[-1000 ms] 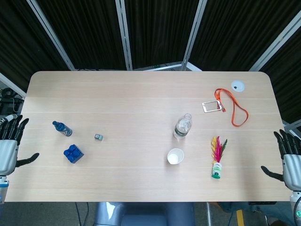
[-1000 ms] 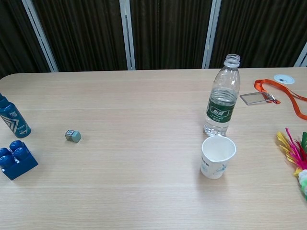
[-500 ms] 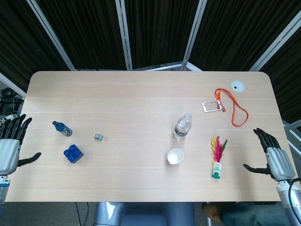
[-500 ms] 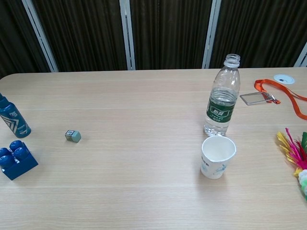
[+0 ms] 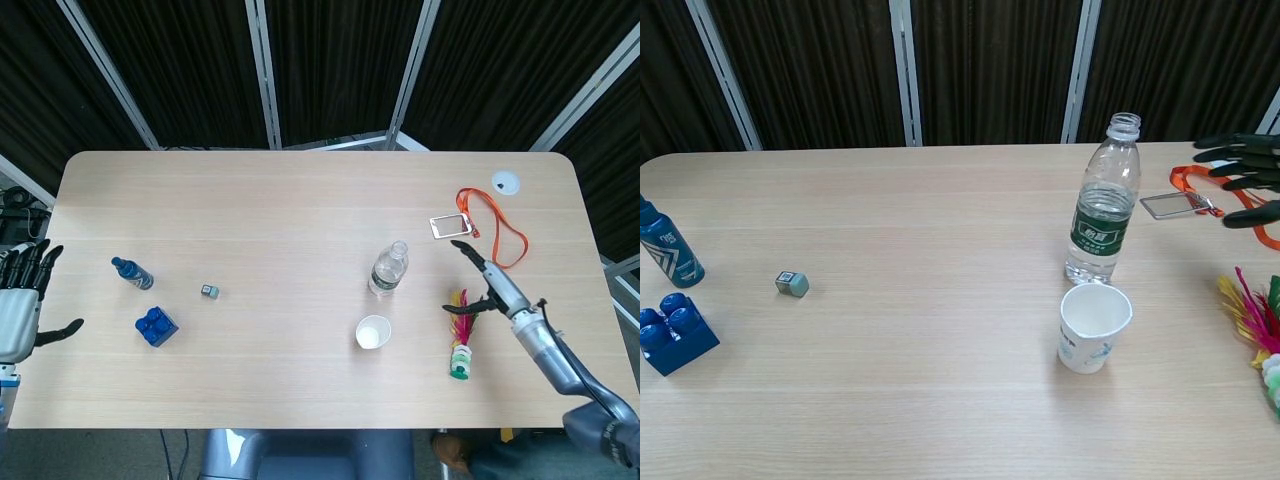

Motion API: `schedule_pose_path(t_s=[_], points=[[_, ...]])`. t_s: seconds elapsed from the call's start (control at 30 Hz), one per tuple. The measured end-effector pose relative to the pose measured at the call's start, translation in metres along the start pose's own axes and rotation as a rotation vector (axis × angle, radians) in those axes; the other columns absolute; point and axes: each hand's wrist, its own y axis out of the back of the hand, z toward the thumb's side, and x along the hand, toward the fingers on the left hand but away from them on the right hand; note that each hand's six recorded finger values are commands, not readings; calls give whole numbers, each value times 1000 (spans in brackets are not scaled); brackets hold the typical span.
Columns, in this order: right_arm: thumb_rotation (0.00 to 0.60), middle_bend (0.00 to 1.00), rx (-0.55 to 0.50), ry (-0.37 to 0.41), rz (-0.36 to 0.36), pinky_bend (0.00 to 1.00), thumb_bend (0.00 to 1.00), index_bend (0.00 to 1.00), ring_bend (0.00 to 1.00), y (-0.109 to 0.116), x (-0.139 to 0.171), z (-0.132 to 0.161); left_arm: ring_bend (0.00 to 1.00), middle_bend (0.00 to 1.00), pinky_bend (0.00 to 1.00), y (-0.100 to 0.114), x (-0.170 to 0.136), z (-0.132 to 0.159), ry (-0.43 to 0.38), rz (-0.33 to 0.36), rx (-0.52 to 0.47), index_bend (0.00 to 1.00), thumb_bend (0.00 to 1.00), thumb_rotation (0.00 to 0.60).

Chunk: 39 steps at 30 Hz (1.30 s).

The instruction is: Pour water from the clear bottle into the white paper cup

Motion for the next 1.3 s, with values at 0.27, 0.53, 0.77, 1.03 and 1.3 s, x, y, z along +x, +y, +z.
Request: schedule_pose_path(t_s=[0.27, 0.53, 0.77, 1.03, 1.3], points=[[600, 0, 13, 26, 78, 0, 0, 0, 0, -42, -50, 10, 0, 0, 0, -3, 4, -5, 25, -9, 4, 0, 0, 600], [600, 0, -6, 32, 83, 0, 0, 0, 0, -62, -70, 14, 0, 0, 0, -5, 7, -6, 27, -16, 12, 0, 0, 600], [600, 0, -27, 43, 57, 0, 0, 0, 0, -71, -82, 18, 0, 0, 0, -7, 9, -8, 35, -24, 10, 0, 0, 600], [600, 0, -90, 34, 17, 0, 0, 0, 0, -82, -96, 18, 0, 0, 0, -10, 11, -10, 46, -37, 14, 0, 0, 600], [600, 38, -136, 26, -3, 0, 0, 6, 31, -97, -112, 22, 0, 0, 0, -15, 14, -12, 61, -50, 20, 0, 0, 600]])
